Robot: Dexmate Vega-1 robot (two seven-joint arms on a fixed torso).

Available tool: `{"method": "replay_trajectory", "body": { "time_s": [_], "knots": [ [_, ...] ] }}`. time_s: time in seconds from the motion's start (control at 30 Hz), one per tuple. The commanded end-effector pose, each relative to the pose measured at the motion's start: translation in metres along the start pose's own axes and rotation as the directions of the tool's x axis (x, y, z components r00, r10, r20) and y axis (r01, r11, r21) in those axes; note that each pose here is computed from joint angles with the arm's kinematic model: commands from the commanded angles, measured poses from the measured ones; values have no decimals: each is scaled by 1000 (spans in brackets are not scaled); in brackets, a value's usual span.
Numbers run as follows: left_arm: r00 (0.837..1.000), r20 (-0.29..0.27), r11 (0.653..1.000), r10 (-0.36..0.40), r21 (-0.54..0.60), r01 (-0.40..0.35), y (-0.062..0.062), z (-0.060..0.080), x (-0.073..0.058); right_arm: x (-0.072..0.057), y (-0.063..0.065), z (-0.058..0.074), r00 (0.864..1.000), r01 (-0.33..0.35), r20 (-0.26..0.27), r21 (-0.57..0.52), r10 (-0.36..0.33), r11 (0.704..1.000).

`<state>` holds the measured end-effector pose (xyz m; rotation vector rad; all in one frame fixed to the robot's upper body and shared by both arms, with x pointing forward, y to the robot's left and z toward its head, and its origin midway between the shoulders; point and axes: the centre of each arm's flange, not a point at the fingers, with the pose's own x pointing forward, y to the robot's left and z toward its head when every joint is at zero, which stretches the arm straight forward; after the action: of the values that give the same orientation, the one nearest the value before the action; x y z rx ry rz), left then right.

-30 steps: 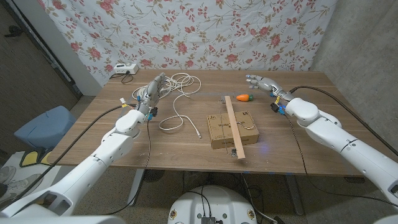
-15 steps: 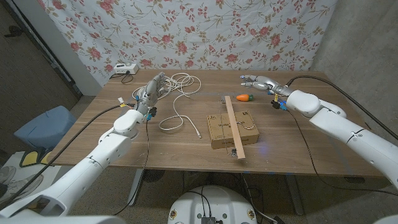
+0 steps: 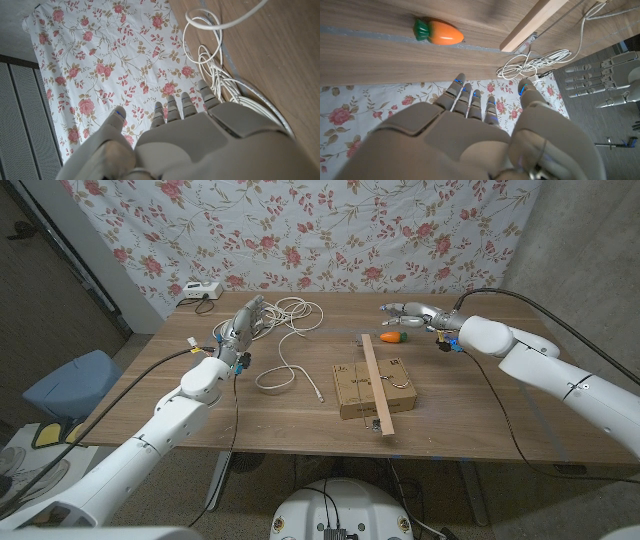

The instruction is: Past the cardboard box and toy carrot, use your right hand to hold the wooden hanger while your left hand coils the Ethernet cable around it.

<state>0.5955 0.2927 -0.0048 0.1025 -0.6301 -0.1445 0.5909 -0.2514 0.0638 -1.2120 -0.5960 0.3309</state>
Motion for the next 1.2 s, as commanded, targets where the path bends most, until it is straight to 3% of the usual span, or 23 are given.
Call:
{"method": "replay_trajectory", "body": {
  "time_s": [0.03,0.57,0.87,1.2],
  "knots": [
    [1000,11,1000,8,6,-8,-4,5,-12,-1,-3,19,999,-49,-18,-219,47,974],
    [999,25,1000,20,-4,-20,-5,7,-23,2,2,39,996,-84,-25,-480,82,873],
    [999,29,1000,28,-9,-28,-7,9,-25,6,9,45,992,-115,-32,-589,120,800],
    [999,31,999,37,-23,-36,-8,8,-26,14,19,52,984,-147,-37,-705,172,693]
  ]
}}
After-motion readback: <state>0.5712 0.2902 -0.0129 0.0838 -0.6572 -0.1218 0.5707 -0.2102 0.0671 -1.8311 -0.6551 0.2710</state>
